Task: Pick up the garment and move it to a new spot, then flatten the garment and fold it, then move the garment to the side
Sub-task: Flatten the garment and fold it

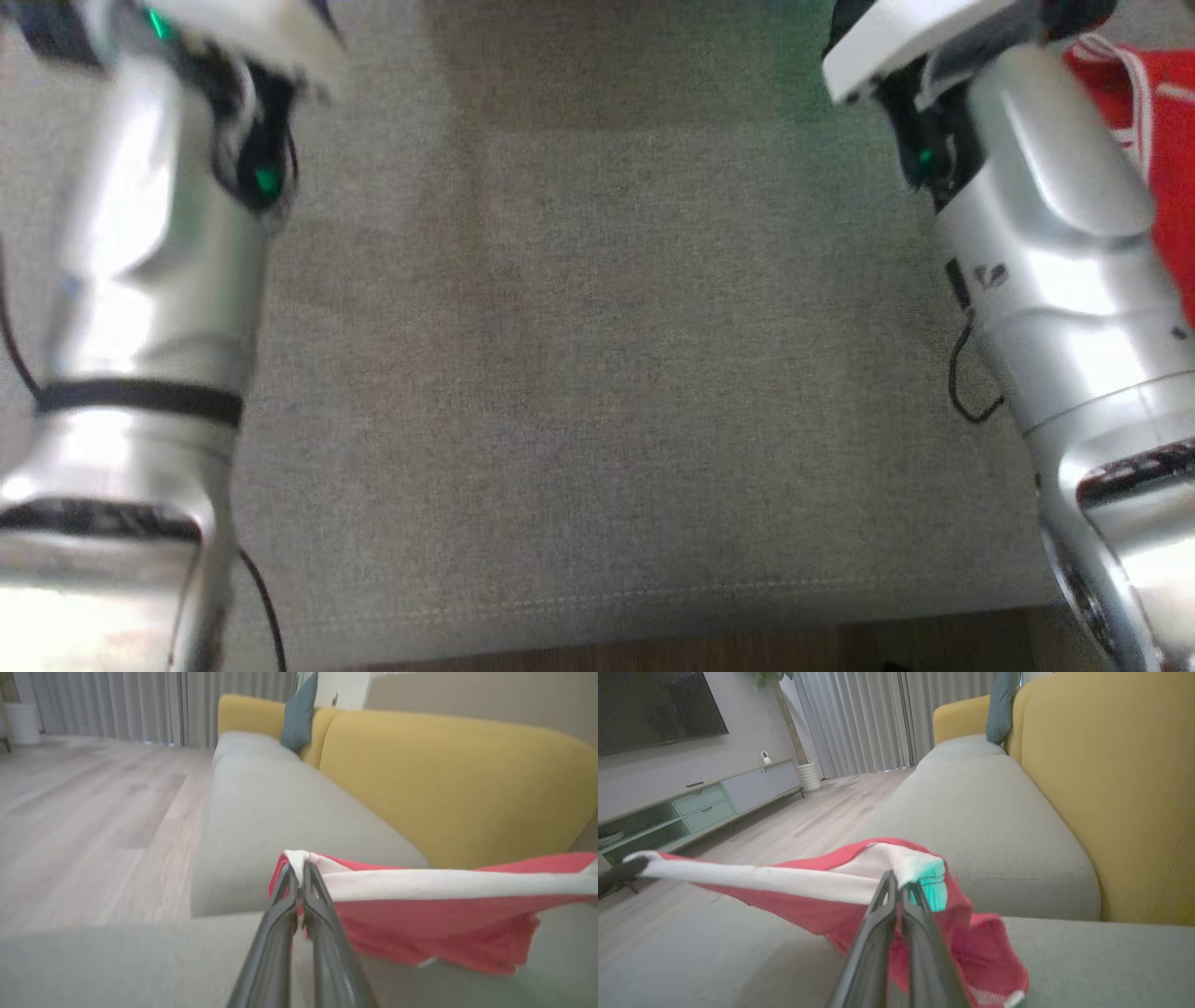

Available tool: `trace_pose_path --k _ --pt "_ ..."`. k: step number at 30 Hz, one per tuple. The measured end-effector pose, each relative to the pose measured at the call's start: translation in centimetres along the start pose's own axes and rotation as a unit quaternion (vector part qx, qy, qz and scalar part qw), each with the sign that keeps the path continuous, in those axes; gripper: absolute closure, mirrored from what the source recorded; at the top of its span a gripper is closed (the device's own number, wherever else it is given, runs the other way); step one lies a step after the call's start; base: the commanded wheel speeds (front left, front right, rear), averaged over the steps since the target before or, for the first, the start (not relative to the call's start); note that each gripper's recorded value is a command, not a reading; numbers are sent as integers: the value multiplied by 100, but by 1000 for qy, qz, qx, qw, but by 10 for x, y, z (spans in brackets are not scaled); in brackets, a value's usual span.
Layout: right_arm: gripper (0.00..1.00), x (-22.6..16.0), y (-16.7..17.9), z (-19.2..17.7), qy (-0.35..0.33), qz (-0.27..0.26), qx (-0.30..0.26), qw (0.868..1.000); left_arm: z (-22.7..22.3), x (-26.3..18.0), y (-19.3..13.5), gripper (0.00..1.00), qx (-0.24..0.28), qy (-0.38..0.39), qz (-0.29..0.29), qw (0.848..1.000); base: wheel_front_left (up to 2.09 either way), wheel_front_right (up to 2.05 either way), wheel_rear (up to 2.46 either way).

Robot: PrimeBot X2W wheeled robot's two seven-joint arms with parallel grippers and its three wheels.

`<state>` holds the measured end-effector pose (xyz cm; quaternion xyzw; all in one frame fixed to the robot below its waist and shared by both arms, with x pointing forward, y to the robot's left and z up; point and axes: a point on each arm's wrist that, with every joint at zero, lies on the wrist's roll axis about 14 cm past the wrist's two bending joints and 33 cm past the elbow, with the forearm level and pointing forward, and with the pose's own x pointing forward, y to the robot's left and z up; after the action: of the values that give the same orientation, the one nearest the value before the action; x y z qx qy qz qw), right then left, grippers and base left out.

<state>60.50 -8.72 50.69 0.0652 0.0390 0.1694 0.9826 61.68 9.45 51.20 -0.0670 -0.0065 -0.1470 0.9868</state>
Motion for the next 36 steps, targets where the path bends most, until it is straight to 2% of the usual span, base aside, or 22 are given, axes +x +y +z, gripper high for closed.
trace_pose_path --k 2,5,12,23,36 --pt "100 -3 1 -22 19 2 4 1000 -37 -13 6 100 -17 41 14 999 0 0 0" --pt "100 -15 2 -56 46 -2 27 999 -70 -30 6 100 -35 77 24 996 0 0 0" --pt "100 -51 16 -94 75 -1 59 995 -89 -62 3 100 -59 91 33 994 0 0 0" --pt "100 -155 50 -118 84 -14 127 988 -99 -163 -7 100 -69 103 45 991 0 0 0" --pt "100 -264 91 -110 140 -22 173 975 -87 -265 -12 100 -70 140 88 984 0 0 0"
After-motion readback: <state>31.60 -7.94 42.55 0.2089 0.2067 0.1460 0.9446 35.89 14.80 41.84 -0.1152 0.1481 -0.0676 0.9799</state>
